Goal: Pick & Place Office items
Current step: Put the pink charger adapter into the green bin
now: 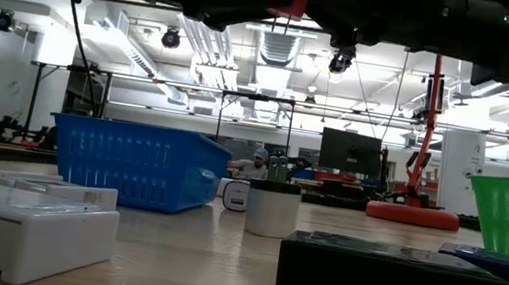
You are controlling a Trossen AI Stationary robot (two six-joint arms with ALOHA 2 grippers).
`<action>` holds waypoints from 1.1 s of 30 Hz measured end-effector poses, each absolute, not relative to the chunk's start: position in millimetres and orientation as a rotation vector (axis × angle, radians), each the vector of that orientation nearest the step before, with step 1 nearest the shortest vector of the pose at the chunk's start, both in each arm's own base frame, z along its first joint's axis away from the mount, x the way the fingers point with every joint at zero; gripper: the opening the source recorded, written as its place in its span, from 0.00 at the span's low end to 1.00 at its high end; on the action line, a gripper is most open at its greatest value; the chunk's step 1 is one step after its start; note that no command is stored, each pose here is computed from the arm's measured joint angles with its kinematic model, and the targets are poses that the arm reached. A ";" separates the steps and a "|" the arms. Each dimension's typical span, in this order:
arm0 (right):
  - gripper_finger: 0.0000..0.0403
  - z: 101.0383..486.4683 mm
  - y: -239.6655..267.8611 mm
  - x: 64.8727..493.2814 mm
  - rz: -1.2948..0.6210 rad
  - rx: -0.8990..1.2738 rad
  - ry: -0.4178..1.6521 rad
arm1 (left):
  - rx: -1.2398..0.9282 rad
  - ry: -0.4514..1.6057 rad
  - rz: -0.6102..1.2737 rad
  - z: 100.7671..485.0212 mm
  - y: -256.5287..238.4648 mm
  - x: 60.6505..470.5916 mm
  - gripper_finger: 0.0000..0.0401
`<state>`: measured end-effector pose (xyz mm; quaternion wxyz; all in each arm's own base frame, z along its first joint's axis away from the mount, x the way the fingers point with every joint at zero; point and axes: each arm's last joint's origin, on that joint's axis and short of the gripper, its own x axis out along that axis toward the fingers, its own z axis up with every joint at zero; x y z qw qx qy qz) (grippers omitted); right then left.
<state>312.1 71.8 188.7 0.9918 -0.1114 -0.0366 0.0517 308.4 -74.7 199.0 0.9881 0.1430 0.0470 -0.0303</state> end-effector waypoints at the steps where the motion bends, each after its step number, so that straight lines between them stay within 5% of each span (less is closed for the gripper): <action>1: 0.37 188.7 71.8 312.1 0.104 -0.223 -0.073 | 0.287 0.094 -0.061 198.9 -74.7 308.4 0.36; 16: 0.37 185.3 71.8 312.3 0.110 -0.230 -0.050 | 0.292 0.173 -0.074 191.0 -74.2 306.4 0.37; 24: 0.37 186.3 72.9 311.7 0.122 -0.226 -0.060 | 0.255 0.199 -0.088 187.9 -74.2 302.4 0.79; 33: 0.37 185.5 73.4 311.6 0.117 -0.227 -0.050 | 0.246 0.317 -0.077 184.2 -71.1 292.1 0.87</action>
